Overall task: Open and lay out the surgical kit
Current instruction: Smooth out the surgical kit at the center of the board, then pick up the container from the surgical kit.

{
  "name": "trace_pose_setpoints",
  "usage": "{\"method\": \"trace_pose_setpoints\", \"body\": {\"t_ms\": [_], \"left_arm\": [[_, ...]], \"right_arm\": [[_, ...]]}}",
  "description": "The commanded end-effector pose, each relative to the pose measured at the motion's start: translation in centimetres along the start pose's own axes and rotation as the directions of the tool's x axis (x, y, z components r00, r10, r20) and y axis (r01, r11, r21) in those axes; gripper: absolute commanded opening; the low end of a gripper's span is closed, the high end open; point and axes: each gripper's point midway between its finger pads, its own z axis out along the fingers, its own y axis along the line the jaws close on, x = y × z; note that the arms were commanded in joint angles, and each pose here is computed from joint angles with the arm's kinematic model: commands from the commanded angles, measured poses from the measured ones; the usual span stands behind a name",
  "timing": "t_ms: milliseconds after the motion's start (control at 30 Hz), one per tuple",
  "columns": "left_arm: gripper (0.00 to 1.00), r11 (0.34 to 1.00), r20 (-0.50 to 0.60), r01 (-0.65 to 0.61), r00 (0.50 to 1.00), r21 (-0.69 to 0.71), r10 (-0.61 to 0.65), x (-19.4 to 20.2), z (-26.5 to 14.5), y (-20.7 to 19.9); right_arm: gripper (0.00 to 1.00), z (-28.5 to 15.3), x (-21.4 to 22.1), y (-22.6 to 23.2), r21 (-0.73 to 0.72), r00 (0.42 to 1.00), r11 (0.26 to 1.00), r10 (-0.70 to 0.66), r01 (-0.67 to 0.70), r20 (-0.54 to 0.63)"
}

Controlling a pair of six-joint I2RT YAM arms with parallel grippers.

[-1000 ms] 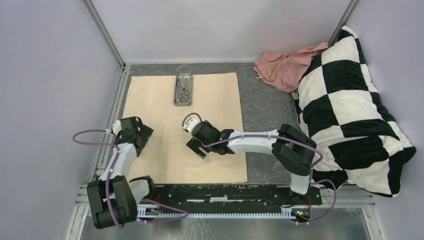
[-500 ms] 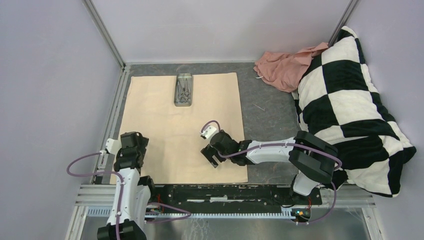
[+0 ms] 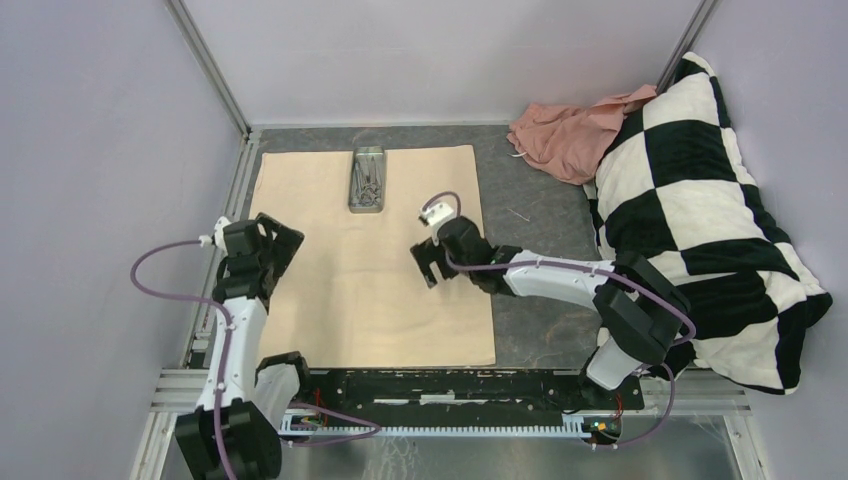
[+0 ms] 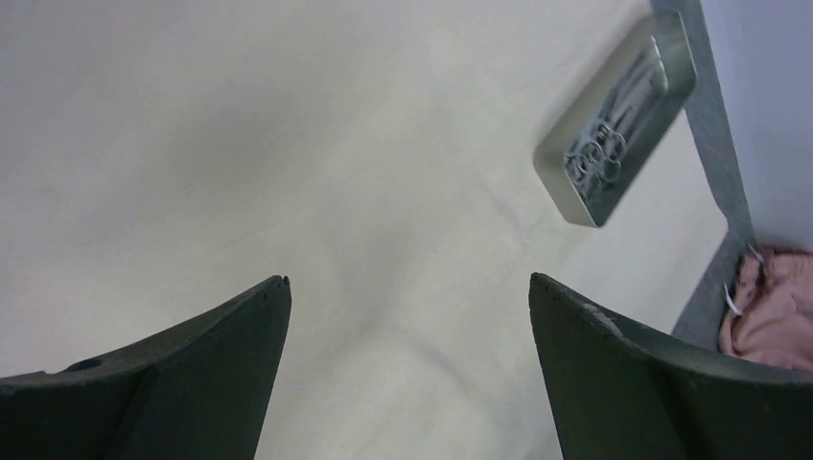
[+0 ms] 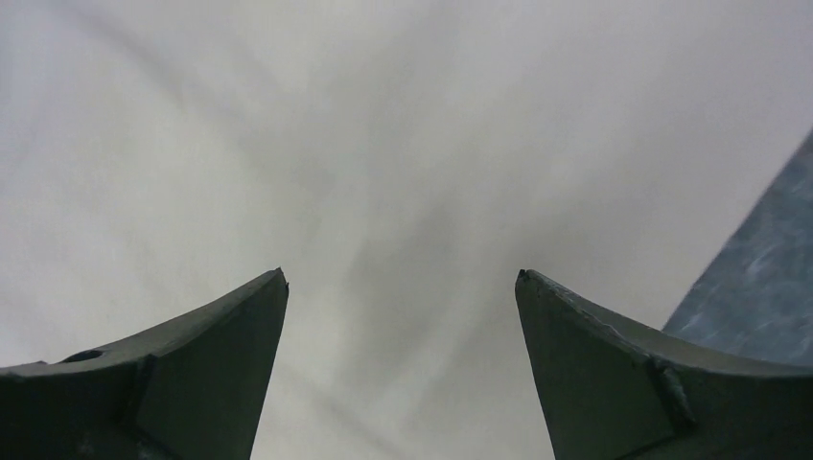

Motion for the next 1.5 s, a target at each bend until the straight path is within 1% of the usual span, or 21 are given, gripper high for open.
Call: {"method": "trace_pose_setpoints", "body": {"t_ms": [0, 33, 133, 167, 233, 333, 400, 467, 500, 567, 600, 667, 800, 900, 1033, 1133, 1200, 1333, 1400, 1467], "left_arm": [[0.99, 0.941, -0.043, -0.174, 0.98, 0.289, 0.195, -0.7, -0.3, -7.5], [0.98, 0.931, -0.057, -0.192, 0.974, 0.309, 0.22, -0.7, -0.1, -8.3], [0.94, 0.899, -0.093, -0.249, 0.949, 0.36, 0.3, -0.4, 0.9, -10.9], [0.92, 0.886, -0.083, -0.274, 0.942, 0.374, 0.326, -0.7, 1.1, -11.8], [0.88, 0.863, -0.1, -0.325, 0.916, 0.386, 0.389, -0.2, 2.3, -13.1], [0.85, 0.845, -0.121, -0.372, 0.887, 0.385, 0.446, 0.2, 4.6, -14.5], [0.84, 0.834, -0.121, -0.41, 0.869, 0.37, 0.48, 0.1, 6.3, -15.4], [0.83, 0.816, -0.117, -0.462, 0.842, 0.347, 0.526, 0.3, 8.3, -16.2], [0.83, 0.806, -0.117, -0.489, 0.827, 0.334, 0.55, 0.5, 9.2, -16.6], [0.82, 0.778, -0.114, -0.535, 0.796, 0.331, 0.595, 1.2, 10.9, -17.7], [0.81, 0.765, -0.115, -0.546, 0.783, 0.342, 0.611, 1.9, 11.5, -18.8], [0.78, 0.751, -0.132, -0.559, 0.764, 0.353, 0.631, 3.1, 13.2, -19.6], [0.71, 0.723, -0.156, -0.613, 0.718, 0.319, 0.678, 4.7, 16.3, -19.9], [0.67, 0.716, -0.183, -0.634, 0.698, 0.292, 0.692, 5.7, 18.4, -19.5], [0.61, 0.695, -0.203, -0.668, 0.666, 0.266, 0.718, 6.4, 20.1, -19.6], [0.58, 0.688, -0.195, -0.691, 0.66, 0.223, 0.726, 6.0, 21.1, -19.3], [0.56, 0.681, -0.196, -0.699, 0.652, 0.219, 0.732, 6.0, 21.5, -19.2], [0.46, 0.674, -0.21, -0.705, 0.641, 0.219, 0.738, 6.5, 22.4, -18.9], [0.38, 0.673, -0.217, -0.704, 0.637, 0.228, 0.74, 7.0, 22.8, -19.0], [0.32, 0.67, -0.217, -0.706, 0.634, 0.23, 0.742, 7.1, 23.1, -19.2]], "right_arm": [[0.96, 0.9, -10.2, -2.7, -0.005, 0.943, 0.985, 0.167, -0.172, 0.288], [0.96, 1.2, -11.9, -3.9, 0.015, 0.923, 0.978, 0.19, -0.206, 0.334], [0.95, 2.6, -15.6, -7.0, 0.08, 0.886, 0.962, 0.206, -0.261, 0.415], [0.95, 3.2, -16.2, -7.6, 0.084, 0.879, 0.962, 0.201, -0.261, 0.432], [0.95, 3.6, -17.2, -7.3, 0.014, 0.861, 0.98, 0.168, -0.199, 0.48], [0.95, 3.3, -16.1, -7.5, 0.002, 0.851, 0.994, 0.094, -0.112, 0.517], [0.95, 2.7, -15.3, -8.3, 0.036, 0.851, 0.997, 0.034, -0.062, 0.523], [0.96, 2.1, -14.7, -9.9, 0.094, 0.85, 0.994, -0.005, -0.053, 0.527], [0.97, 1.9, -14.4, -10.3, 0.098, 0.848, 0.995, -0.024, -0.033, 0.529], [0.96, 1.6, -14.0, -11.1, 0.092, 0.842, 0.995, -0.032, -0.021, 0.538], [0.96, 1.4, -13.9, -11.6, 0.084, 0.836, 0.996, -0.021, -0.03, 0.548], [0.97, 1.5, -13.9, -12.3, 0.048, 0.827, 0.997, 0.02, -0.057, 0.561], [0.96, 1.8, -14.0, -12.7, -0.015, 0.821, 0.996, 0.077, -0.083, 0.566], [0.95, 1.6, -14.2, -12.9, -0.023, 0.814, 0.996, 0.079, -0.081, 0.575], [0.96, 1.5, -14.3, -13.1, -0.028, 0.811, 0.996, 0.085, -0.084, 0.578], [0.96, 1.5, -14.3, -13.0, -0.037, 0.809, 0.996, 0.089, -0.084, 0.581], [0.96, 1.5, -14.3, -13.1, -0.04, 0.809, 0.996, 0.093, -0.085, 0.58], [0.96, 1.6, -14.3, -13.1, -0.05, 0.81, 0.995, 0.101, -0.088, 0.578], [0.96, 1.7, -14.3, -13.0, -0.058, 0.81, 0.994, 0.106, -0.089, 0.577], [0.95, 1.8, -14.4, -12.9, -0.064, 0.811, 0.994, 0.108, -0.087, 0.575]]}}
